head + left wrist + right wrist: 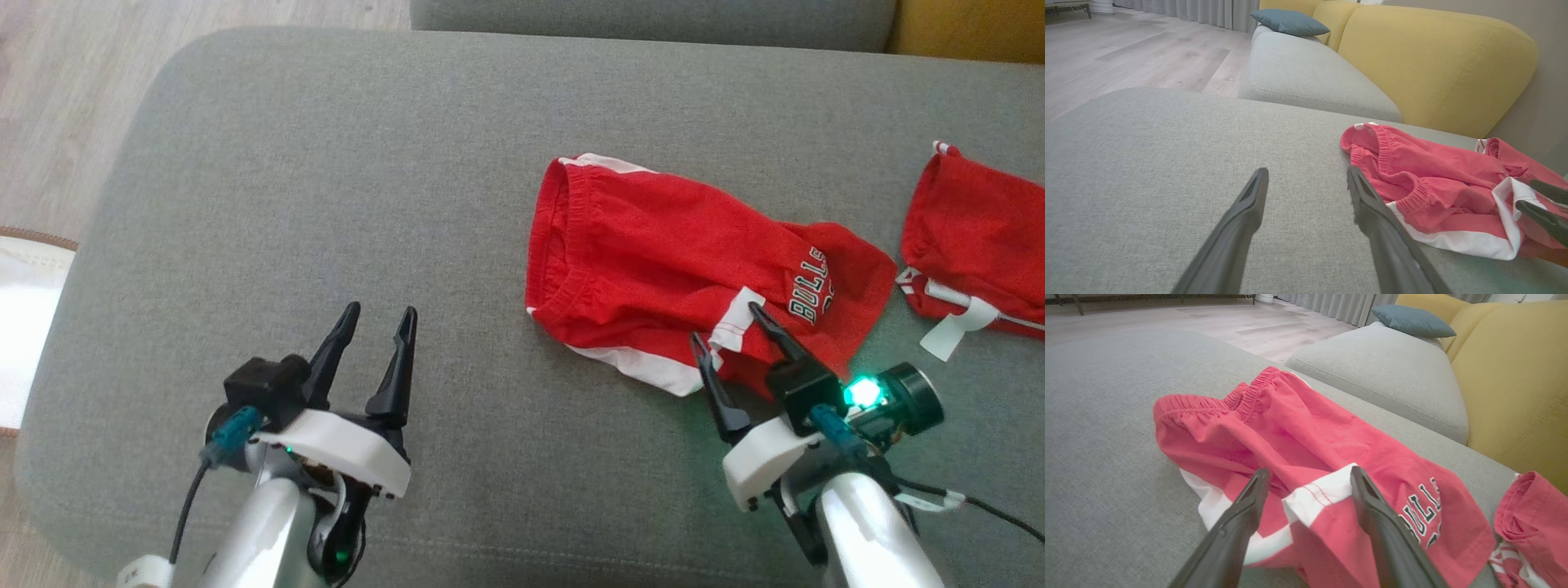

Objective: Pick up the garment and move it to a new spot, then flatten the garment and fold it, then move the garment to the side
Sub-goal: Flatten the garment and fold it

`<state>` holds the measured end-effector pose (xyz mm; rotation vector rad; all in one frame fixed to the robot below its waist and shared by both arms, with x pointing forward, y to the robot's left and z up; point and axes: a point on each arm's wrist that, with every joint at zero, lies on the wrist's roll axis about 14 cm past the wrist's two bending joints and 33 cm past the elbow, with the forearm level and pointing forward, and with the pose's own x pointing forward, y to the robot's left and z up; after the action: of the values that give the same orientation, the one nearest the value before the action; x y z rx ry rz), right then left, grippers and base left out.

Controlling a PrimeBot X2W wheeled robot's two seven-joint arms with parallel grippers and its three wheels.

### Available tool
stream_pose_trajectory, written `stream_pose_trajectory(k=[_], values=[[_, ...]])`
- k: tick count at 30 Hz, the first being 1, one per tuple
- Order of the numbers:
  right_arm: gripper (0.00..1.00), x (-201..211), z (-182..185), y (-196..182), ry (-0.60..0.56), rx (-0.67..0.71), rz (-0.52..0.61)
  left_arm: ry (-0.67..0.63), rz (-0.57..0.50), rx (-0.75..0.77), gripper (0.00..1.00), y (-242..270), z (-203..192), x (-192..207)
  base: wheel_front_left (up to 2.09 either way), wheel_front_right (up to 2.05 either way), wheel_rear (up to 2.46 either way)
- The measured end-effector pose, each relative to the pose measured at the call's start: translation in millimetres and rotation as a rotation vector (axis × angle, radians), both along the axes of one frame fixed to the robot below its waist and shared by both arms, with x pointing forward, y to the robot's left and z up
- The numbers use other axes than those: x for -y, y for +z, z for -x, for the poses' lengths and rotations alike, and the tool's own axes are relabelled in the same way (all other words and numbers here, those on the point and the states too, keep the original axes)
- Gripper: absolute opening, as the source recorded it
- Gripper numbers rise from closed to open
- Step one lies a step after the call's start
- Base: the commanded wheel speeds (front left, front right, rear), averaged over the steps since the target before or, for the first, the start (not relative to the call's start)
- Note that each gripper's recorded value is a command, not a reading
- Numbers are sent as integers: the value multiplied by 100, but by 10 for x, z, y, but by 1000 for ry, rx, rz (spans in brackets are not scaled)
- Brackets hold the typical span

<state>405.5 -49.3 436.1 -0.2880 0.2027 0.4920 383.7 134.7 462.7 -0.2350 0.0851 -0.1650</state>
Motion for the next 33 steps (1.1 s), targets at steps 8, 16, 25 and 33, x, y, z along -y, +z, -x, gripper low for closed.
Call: stream_pose_trajectory(k=[8, 16, 25, 33], values=[[100, 90, -24, -15, -22, 2, 23, -2, 1, 0, 100, -2, -5, 10, 0, 0, 0], [0, 161, -33, -58, -44, -13, 32, -8, 1, 9, 100, 27, -48, 26, 0, 0, 0], [0, 335, -70, 113, -110, 26, -26, -24, 4, 24, 100, 79, -60, 82, 0, 0, 0], [0, 707, 126, 233, -252, 10, -155, -60, 9, 43, 100, 142, -111, 213, 0, 0, 0]])
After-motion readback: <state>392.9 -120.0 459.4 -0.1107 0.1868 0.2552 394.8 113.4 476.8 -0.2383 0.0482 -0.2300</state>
